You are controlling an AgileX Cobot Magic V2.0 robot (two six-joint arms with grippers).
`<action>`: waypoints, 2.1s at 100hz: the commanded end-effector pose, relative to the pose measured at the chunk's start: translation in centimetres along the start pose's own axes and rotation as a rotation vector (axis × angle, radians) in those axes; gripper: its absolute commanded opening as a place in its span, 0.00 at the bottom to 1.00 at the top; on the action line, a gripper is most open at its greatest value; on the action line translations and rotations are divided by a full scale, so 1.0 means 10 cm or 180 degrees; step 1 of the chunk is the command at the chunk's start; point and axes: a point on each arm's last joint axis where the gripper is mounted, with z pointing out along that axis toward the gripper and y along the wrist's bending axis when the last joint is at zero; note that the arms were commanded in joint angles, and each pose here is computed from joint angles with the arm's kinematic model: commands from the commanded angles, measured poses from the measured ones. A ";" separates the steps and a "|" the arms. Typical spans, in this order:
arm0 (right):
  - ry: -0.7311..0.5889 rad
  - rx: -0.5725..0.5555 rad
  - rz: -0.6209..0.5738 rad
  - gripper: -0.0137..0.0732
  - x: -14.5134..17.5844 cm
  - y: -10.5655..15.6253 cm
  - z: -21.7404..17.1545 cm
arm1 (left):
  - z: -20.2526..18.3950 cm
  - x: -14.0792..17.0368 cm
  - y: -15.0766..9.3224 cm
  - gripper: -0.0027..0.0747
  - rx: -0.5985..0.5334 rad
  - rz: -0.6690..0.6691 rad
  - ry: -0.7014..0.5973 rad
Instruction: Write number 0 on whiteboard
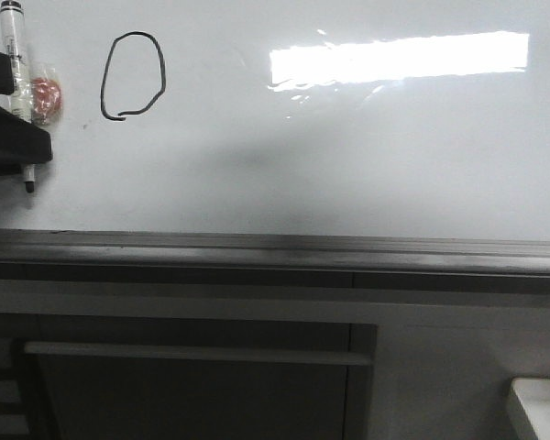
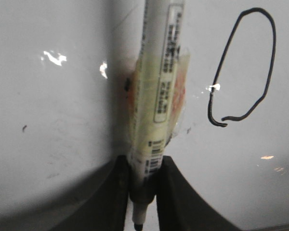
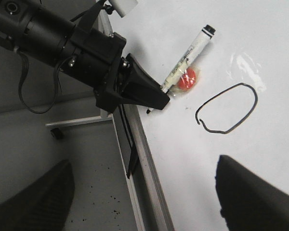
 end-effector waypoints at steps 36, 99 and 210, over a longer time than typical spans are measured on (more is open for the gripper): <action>-0.0253 0.0175 -0.0006 0.77 -0.14 -0.04 -0.15 | 0.00 -0.13 -0.09 0.39 0.0202 0.0077 -0.0193; -0.0819 0.0707 0.0011 0.10 -0.05 0.14 -0.78 | -1.12 -0.49 -0.57 0.01 0.0791 0.1138 -0.1501; -0.2348 0.2633 0.0372 0.10 2.04 0.89 -1.51 | -1.86 0.22 -0.39 0.01 0.0720 0.1687 -0.2335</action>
